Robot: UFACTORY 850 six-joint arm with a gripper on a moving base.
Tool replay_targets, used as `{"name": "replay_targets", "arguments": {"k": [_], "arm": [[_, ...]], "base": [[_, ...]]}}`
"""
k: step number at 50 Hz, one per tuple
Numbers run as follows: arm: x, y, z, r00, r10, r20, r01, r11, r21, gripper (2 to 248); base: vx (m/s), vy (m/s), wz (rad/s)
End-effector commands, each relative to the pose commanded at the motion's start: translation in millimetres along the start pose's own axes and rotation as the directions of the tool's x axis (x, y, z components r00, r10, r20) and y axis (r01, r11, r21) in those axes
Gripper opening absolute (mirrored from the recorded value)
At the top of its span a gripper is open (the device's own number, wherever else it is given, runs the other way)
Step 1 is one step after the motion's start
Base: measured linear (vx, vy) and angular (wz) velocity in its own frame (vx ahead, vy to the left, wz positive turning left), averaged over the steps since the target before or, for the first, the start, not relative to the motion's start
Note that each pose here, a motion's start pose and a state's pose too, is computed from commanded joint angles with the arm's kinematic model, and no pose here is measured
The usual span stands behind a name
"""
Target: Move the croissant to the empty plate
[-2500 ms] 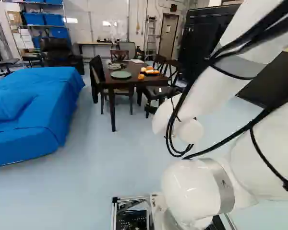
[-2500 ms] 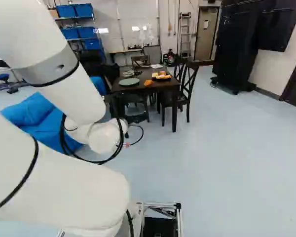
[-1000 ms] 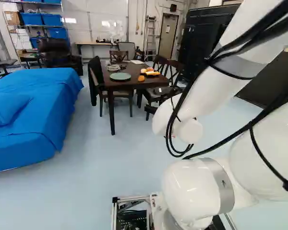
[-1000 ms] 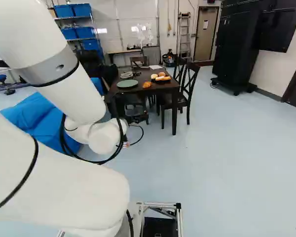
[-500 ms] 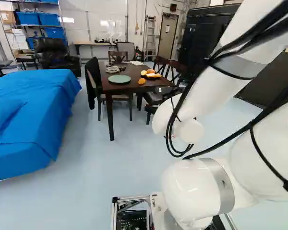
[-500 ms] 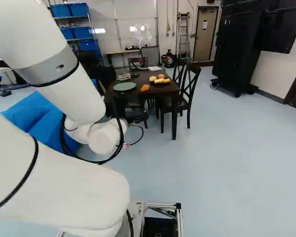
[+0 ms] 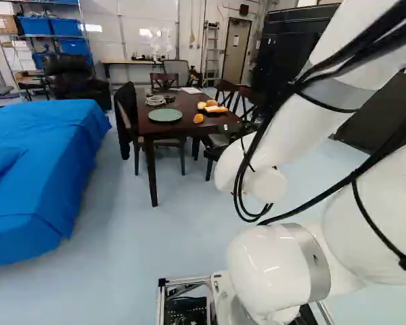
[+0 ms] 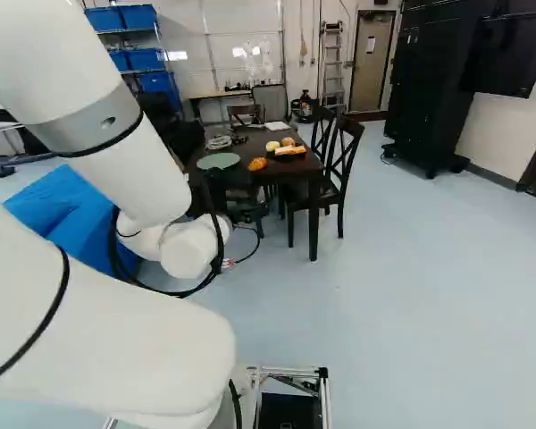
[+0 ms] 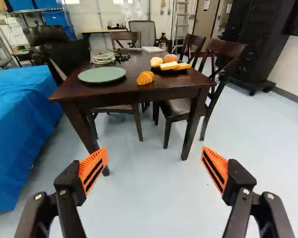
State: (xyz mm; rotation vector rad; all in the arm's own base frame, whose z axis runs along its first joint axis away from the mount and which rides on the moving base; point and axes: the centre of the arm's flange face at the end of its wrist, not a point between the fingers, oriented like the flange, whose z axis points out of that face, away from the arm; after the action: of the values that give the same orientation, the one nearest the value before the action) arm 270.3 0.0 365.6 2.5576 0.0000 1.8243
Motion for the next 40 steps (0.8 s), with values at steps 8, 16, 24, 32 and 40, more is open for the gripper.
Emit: {"name": "replay_targets", "arguments": {"k": [8, 16, 24, 32, 40], "arm": [[0.0, 0.0, 0.0, 1.0, 0.0, 0.0, 0.0, 1.0, 0.0, 247], [0.0, 0.0, 0.0, 1.0, 0.0, 0.0, 0.0, 1.0, 0.0, 247], [0.0, 0.0, 0.0, 1.0, 0.0, 0.0, 0.0, 1.0, 0.0, 247], [0.0, 0.0, 0.0, 1.0, 0.0, 0.0, 0.0, 1.0, 0.0, 247], [0.0, 0.0, 0.0, 1.0, 0.0, 0.0, 0.0, 1.0, 0.0, 247]], "base": [[0.0, 0.0, 0.0], [0.0, 0.0, 0.0], [0.0, 0.0, 0.0], [0.0, 0.0, 0.0], [0.0, 0.006, 0.102]]}}
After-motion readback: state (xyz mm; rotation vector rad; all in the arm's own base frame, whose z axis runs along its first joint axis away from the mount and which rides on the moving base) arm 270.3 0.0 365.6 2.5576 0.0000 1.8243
